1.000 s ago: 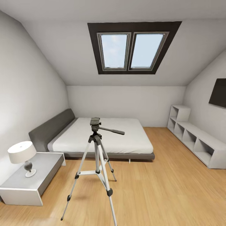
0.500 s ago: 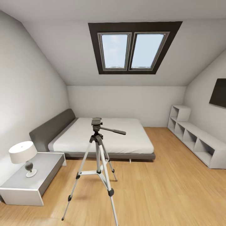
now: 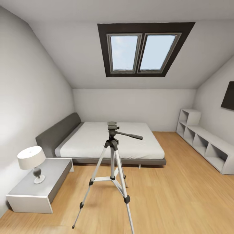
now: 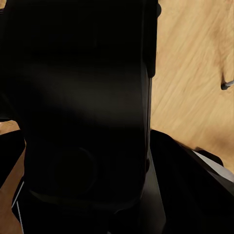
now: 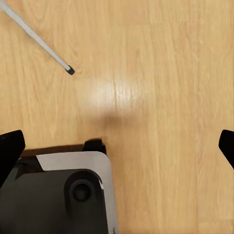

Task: Attach the digital camera to the camera tripod in the bedroom.

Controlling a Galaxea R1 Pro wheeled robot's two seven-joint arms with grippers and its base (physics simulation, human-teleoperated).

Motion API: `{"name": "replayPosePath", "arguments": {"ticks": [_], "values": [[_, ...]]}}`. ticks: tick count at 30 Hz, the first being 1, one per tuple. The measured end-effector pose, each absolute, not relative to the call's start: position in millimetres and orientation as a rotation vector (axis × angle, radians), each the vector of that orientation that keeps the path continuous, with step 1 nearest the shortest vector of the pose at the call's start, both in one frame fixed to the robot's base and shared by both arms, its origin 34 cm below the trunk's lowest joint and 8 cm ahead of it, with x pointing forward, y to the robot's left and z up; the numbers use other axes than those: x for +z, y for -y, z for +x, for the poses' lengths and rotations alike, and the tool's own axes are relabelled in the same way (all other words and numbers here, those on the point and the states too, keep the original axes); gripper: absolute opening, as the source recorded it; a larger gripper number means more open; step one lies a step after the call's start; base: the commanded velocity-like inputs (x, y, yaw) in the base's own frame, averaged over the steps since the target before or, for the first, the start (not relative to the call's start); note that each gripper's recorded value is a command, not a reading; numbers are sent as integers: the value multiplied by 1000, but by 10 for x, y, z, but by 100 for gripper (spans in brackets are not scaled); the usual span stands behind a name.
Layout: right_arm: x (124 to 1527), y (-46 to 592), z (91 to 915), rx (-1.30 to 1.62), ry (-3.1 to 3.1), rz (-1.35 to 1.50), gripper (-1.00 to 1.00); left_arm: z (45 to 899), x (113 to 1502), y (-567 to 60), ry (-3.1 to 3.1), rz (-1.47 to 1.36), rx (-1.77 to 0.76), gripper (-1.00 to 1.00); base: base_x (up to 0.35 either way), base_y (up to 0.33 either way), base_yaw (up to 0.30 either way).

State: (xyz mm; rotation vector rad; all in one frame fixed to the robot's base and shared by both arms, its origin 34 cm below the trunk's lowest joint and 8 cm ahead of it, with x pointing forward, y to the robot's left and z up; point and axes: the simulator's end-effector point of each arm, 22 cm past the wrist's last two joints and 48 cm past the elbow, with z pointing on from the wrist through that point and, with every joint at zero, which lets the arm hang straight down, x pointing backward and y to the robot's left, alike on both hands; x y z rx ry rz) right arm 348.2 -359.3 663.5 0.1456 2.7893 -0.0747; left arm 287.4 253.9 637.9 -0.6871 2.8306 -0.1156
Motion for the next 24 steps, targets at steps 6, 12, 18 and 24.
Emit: {"name": "replayPosePath", "arguments": {"ticks": [6,12,18,24], "values": [[6636,3594,3484,-75,-2789,145,100,2874,6379,-2540,-2830,-687,-115,-100,0,62,0],[6635,3594,3483,-75,-2789,146,100,2874,6379,-2539,-2831,-688,-116,-100,0,12,0],[6635,3593,3482,-75,-2789,146,100,2875,6379,-2539,-2830,-687,-116,-100,0,9,0],[6635,3594,3482,-75,-2789,146,100,2874,6379,-2539,-2831,-685,-115,-100,0,84,0]]}}
